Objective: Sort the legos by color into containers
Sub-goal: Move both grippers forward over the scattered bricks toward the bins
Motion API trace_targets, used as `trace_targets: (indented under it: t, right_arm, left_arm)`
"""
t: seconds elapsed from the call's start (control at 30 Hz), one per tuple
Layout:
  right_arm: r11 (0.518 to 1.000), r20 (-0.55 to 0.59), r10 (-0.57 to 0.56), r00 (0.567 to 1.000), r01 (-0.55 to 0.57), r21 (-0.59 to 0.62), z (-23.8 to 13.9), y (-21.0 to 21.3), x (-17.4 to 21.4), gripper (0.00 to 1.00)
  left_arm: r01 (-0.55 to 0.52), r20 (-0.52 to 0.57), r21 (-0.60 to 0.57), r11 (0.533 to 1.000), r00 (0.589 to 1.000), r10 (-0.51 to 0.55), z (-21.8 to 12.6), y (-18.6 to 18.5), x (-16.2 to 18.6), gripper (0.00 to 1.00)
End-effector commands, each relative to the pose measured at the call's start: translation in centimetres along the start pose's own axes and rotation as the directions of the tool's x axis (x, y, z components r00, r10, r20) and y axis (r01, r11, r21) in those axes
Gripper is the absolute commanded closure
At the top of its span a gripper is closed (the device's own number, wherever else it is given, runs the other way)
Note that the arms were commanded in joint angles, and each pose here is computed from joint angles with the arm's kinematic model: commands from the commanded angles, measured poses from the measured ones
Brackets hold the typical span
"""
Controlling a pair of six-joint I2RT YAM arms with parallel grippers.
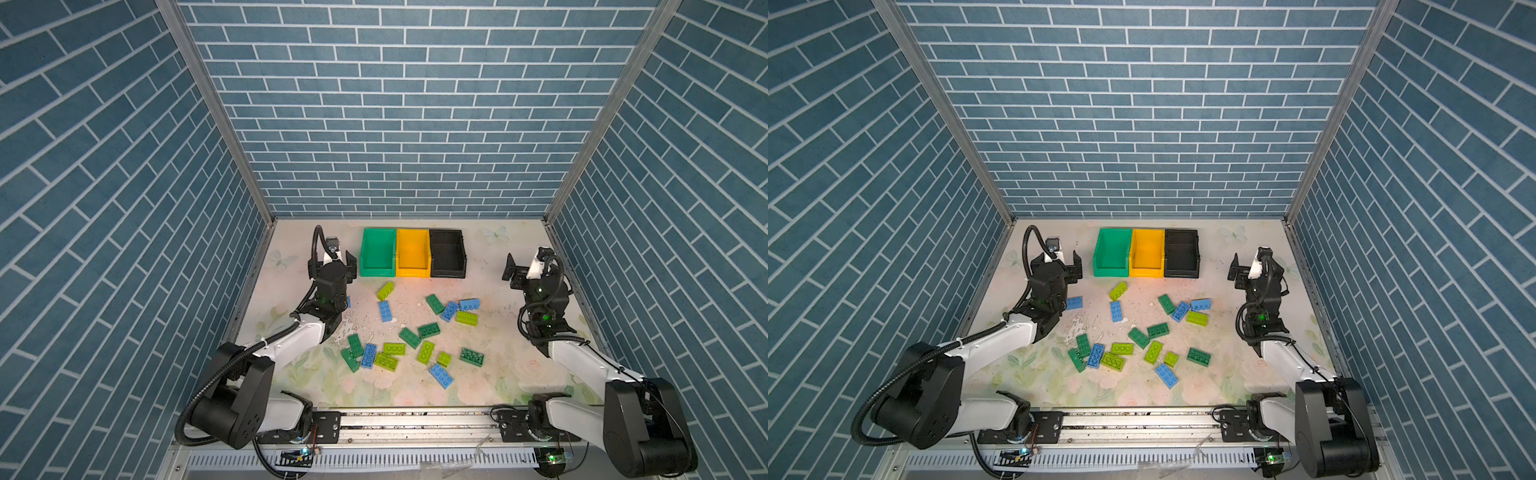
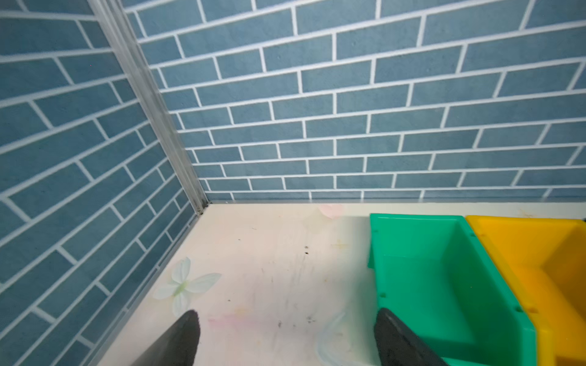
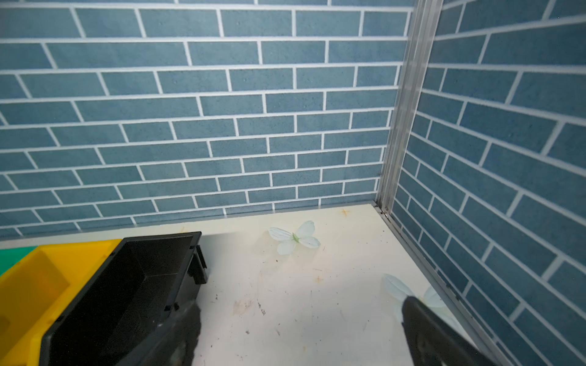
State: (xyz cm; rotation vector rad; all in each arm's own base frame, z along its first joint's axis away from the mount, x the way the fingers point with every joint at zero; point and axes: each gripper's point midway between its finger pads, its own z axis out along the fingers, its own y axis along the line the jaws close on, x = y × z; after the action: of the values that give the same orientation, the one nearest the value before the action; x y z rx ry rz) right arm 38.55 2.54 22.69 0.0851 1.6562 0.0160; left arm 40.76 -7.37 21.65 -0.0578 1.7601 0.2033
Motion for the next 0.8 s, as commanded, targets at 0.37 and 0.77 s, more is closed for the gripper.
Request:
trace_targets:
  t: [0.37, 0.77]
  right_arm:
    - [0.938, -0.485, 0.129, 0.865, -0.265, -0.223, 1.7, 7.1, 6.9, 0.01]
    - [0.927, -0.551, 0.067, 0.832, -0.257, -0.274, 3.0, 10.3, 8.1, 0.01]
  left_arm:
    - [0.071, -0.578, 0.069, 0.995, 0.816, -0.018, -0.9, -3.7, 8.8, 0.12]
    - [0.126, -0.721, -0.009, 0.992, 0.687, -0.094, -2.3, -1.3, 14.0, 0.12]
